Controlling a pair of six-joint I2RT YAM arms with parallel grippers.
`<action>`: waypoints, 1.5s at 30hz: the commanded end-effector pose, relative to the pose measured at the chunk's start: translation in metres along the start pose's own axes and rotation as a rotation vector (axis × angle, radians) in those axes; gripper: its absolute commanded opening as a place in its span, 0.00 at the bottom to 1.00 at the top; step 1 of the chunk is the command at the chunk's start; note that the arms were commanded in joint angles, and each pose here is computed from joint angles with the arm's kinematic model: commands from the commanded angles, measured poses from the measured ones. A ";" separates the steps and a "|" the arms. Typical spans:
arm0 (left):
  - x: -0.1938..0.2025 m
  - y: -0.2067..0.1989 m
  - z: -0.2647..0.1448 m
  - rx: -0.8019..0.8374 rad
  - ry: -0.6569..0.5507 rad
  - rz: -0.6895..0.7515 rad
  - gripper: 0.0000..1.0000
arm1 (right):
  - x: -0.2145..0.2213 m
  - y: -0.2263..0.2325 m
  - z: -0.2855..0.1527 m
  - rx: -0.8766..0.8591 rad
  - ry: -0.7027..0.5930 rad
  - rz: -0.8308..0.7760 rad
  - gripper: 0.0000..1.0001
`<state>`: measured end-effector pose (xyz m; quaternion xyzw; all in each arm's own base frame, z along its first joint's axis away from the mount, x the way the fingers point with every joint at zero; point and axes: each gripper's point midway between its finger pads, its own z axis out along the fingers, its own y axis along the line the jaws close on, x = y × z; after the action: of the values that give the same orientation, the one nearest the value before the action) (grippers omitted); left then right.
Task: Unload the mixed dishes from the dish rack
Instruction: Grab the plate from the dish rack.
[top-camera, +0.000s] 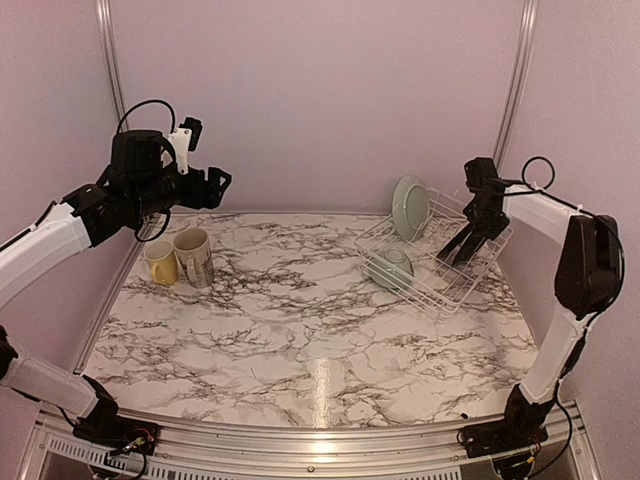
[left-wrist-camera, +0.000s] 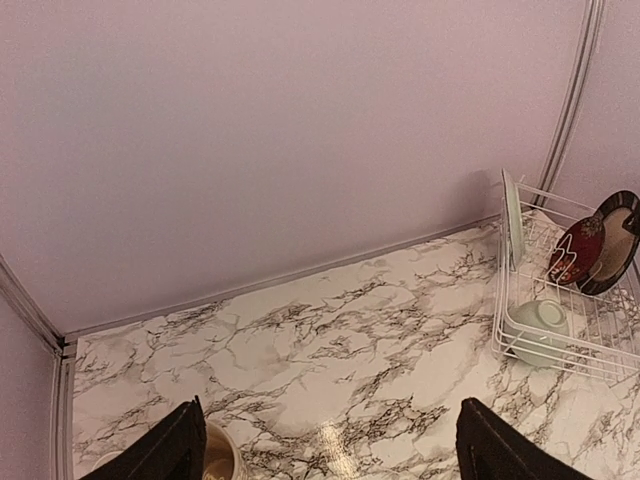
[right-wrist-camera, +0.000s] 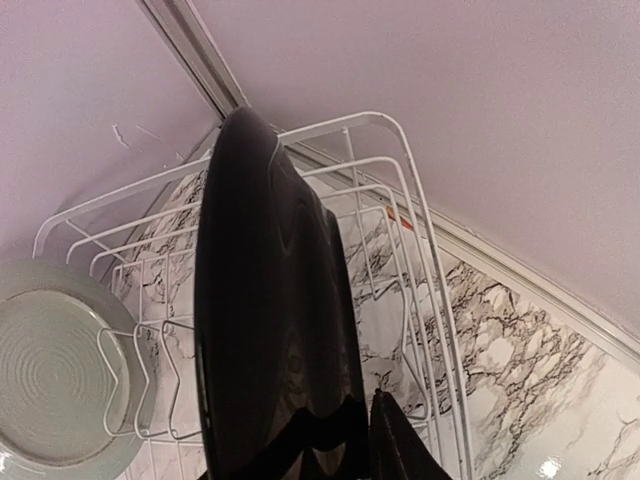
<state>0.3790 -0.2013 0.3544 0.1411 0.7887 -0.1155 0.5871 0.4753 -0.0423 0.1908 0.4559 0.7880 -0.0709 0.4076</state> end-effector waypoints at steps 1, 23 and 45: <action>-0.008 0.004 -0.008 -0.004 -0.033 -0.007 0.89 | -0.004 -0.003 -0.004 0.022 0.007 0.073 0.27; -0.008 0.004 -0.008 0.008 -0.034 -0.021 0.89 | -0.056 0.009 -0.057 -0.053 -0.155 0.044 0.00; -0.011 0.010 -0.013 -0.015 -0.046 -0.028 0.89 | -0.077 0.014 -0.102 0.180 -0.333 -0.249 0.00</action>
<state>0.3755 -0.1943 0.3607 0.1336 0.7847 -0.1206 0.5932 0.4489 -0.0388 0.2478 0.3458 0.8114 -0.2614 0.3921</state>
